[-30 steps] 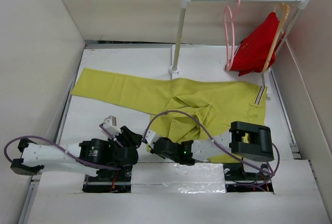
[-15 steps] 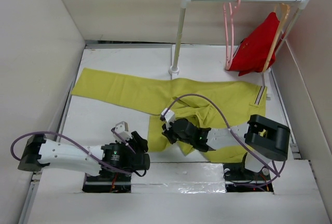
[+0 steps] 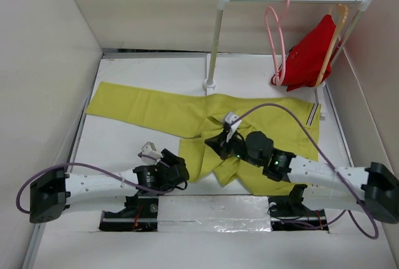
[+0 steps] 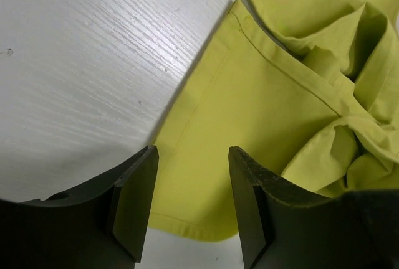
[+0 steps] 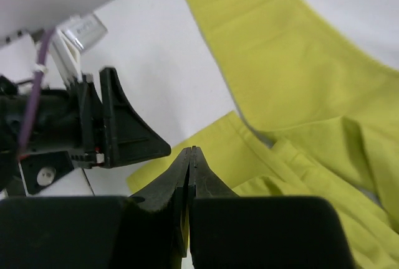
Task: Place the trousers on the hanger
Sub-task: Flatten out the trousers at the center of the board.
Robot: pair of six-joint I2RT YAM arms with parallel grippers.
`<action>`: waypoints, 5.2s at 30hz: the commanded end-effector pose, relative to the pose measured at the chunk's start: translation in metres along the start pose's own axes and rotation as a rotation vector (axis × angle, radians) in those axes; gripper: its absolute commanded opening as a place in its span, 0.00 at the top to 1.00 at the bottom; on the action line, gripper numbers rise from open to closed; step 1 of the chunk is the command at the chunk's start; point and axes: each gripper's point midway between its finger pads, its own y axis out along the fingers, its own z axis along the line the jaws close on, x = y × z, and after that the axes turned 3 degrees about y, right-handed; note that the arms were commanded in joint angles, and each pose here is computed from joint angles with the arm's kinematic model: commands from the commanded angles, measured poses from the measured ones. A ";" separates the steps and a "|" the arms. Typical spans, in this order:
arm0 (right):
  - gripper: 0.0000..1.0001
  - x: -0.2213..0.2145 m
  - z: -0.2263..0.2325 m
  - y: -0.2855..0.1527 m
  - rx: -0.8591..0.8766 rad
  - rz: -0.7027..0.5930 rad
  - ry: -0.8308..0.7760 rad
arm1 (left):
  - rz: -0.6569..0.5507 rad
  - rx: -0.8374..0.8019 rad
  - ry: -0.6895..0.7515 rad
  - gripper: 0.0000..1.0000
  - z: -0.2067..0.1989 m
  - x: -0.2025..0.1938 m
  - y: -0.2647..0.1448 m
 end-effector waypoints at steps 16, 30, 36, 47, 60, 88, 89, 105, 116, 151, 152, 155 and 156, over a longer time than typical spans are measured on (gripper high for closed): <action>0.88 0.006 -0.081 -0.067 -0.224 -0.054 0.009 | 0.055 0.307 0.250 0.59 0.034 -0.018 -0.024; 0.86 0.002 -0.102 -0.077 -0.257 -0.049 0.013 | 0.184 0.325 0.294 0.56 0.049 -0.042 -0.028; 0.86 0.004 -0.096 -0.073 -0.224 -0.051 0.016 | 0.204 0.306 0.304 0.57 0.053 -0.041 -0.032; 0.84 0.010 -0.115 -0.090 -0.330 -0.055 0.019 | 0.246 0.235 0.272 0.62 0.040 -0.056 -0.028; 0.47 -0.012 -0.158 -0.134 -0.603 -0.025 0.146 | 0.012 0.087 0.304 1.00 -0.015 0.014 -0.046; 0.35 -0.097 -0.284 -0.131 -0.877 0.081 0.719 | -0.757 -0.214 -0.094 1.00 -0.024 0.373 -0.257; 0.36 -0.100 -0.288 -0.129 -0.864 0.082 0.743 | -0.778 -0.204 -0.099 1.00 -0.018 0.378 -0.264; 0.32 -0.045 -0.364 -0.148 -0.933 -0.034 0.661 | -0.834 -0.225 -0.054 1.00 -0.020 0.394 -0.285; 0.54 -0.083 -0.362 -0.254 -1.273 -0.085 0.721 | -0.769 -0.327 0.146 1.00 -0.091 0.344 -0.242; 1.00 -0.042 -0.453 -0.156 -0.776 -0.097 0.872 | -0.774 -0.384 0.202 1.00 -0.091 0.319 -0.219; 1.00 -0.034 -0.455 -0.155 -0.771 -0.126 0.852 | -0.772 -0.389 0.202 1.00 -0.092 0.319 -0.220; 1.00 -0.013 -0.450 -0.163 -0.785 -0.164 0.757 | -0.768 -0.395 0.210 1.00 -0.094 0.317 -0.219; 1.00 -0.011 -0.448 -0.166 -0.791 -0.159 0.738 | -0.764 -0.405 0.213 1.00 -0.096 0.316 -0.219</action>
